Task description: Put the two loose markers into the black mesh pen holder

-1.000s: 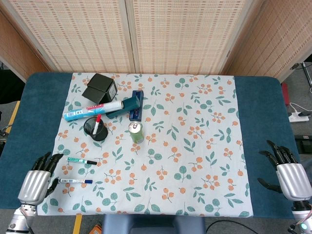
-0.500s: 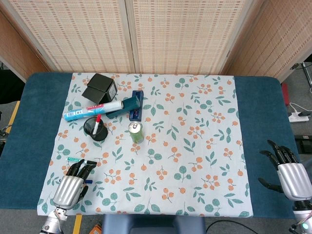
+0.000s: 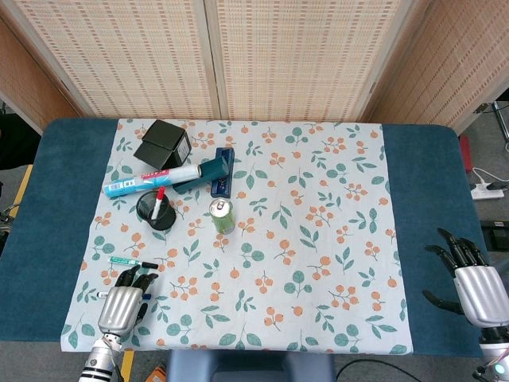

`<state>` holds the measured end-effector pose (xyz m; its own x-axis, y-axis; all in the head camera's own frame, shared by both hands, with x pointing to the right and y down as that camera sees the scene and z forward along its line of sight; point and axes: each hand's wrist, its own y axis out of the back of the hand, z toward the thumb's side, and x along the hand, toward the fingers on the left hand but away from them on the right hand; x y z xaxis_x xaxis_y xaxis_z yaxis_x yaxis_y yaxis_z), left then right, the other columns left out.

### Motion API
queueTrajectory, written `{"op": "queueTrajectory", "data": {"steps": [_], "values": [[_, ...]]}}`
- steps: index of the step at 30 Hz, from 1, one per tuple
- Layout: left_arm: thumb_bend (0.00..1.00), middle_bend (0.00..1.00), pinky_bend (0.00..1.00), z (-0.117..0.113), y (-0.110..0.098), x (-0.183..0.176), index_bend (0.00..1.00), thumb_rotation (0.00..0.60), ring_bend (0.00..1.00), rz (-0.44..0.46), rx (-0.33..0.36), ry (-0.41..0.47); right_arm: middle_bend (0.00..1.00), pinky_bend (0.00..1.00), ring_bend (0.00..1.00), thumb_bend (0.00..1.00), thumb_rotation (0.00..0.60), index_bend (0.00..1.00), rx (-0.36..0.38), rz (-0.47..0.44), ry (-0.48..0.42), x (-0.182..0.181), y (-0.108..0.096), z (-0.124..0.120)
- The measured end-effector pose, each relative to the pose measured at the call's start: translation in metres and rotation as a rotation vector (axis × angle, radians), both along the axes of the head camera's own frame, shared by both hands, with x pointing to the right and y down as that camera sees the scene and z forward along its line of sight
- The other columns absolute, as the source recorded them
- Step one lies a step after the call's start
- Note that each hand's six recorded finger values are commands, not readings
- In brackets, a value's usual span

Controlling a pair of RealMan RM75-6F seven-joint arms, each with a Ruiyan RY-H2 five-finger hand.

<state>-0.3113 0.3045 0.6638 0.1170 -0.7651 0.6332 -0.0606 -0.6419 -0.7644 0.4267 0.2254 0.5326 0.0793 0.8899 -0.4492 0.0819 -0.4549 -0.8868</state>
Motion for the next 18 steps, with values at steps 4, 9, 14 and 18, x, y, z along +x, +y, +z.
{"op": "queueTrajectory", "data": {"steps": [4,9,14,18], "values": [[0.35,0.32,0.15,0.005,0.001,-0.003,0.27,0.600,0.09,0.001,0.007,-0.022,0.04,0.12,0.14,0.06,0.600,0.26,0.000,0.000,0.001,0.000,0.000,0.000],[0.35,0.34,0.15,0.011,0.005,-0.007,0.29,0.600,0.10,-0.010,0.003,-0.042,0.04,0.12,0.14,0.06,0.600,0.26,-0.001,0.001,0.003,0.001,0.000,0.000],[0.35,0.34,0.15,0.015,0.008,-0.011,0.30,0.600,0.10,-0.003,0.019,-0.087,0.04,0.12,0.14,0.06,0.600,0.26,0.000,-0.002,0.001,0.000,0.000,0.000],[0.35,0.34,0.15,0.018,0.009,-0.015,0.30,0.600,0.10,-0.001,0.030,-0.122,0.04,0.12,0.14,0.06,0.600,0.26,0.004,-0.001,-0.001,0.000,0.000,-0.001]]}}
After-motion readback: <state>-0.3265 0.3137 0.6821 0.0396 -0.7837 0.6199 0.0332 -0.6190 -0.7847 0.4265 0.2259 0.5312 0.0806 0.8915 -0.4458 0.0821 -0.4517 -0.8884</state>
